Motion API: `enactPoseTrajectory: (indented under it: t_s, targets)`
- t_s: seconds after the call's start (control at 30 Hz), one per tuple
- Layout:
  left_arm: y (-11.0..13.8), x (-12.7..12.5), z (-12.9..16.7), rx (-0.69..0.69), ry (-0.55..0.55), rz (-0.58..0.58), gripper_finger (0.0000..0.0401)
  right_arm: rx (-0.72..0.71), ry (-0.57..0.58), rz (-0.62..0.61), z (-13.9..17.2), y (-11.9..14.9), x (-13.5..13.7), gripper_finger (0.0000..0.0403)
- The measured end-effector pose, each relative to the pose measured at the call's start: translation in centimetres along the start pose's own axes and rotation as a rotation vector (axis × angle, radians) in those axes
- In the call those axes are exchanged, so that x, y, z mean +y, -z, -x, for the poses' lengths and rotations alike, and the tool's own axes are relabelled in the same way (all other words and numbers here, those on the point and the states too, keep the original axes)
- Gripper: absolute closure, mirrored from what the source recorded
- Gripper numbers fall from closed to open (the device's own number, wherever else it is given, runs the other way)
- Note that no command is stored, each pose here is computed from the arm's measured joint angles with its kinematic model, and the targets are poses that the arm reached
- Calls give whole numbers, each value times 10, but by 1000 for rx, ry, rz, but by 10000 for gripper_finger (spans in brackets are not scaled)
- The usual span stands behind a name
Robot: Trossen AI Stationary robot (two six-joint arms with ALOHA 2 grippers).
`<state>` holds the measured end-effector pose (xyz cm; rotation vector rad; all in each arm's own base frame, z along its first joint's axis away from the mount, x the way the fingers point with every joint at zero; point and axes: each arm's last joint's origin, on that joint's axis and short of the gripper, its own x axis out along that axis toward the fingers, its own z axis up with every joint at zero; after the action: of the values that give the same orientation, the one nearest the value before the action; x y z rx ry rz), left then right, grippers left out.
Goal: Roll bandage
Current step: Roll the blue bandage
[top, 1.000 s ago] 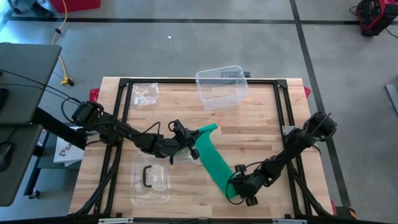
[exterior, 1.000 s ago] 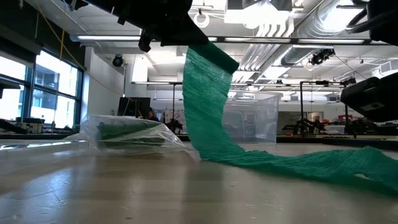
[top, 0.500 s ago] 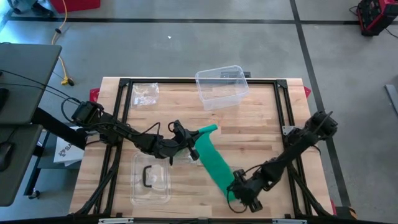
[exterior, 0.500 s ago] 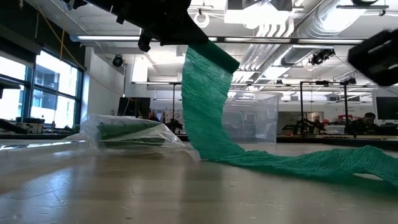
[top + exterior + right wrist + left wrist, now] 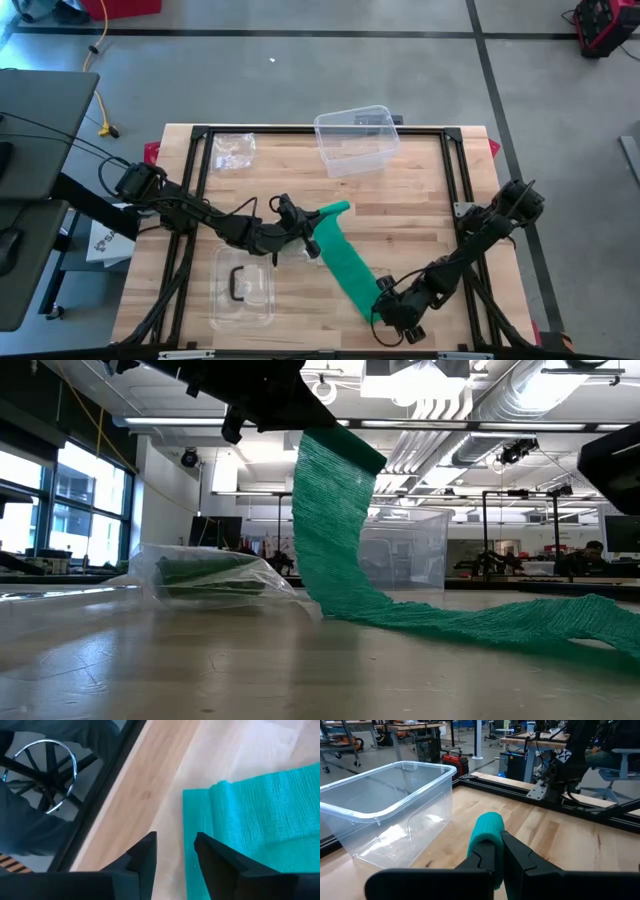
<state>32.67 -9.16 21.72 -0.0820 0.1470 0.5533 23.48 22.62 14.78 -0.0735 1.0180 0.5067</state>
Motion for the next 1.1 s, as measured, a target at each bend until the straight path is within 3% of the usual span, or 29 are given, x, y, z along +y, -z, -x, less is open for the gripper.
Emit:
enactPoseTrajectory:
  t_s: [0.2, 0.47, 0.83, 0.97, 1.1]
  targets:
    - [0, -2, 3, -4, 11, 3, 396, 4, 122, -6, -1, 5, -7, 285]
    - [0, -4, 4, -6, 19, 5, 396, -3, 39, 11, -1, 4, 3, 286]
    - [0, -5, 5, -4, 20, 1, 396, 42, 85, -2, -20, 12, -4, 288]
    - [1, -5, 6, 0, 21, -6, 396, 38, 92, -31, -21, 12, -3, 314]
    - [1, -5, 6, 0, 18, -32, 396, 39, 105, -36, -21, 12, -3, 367]
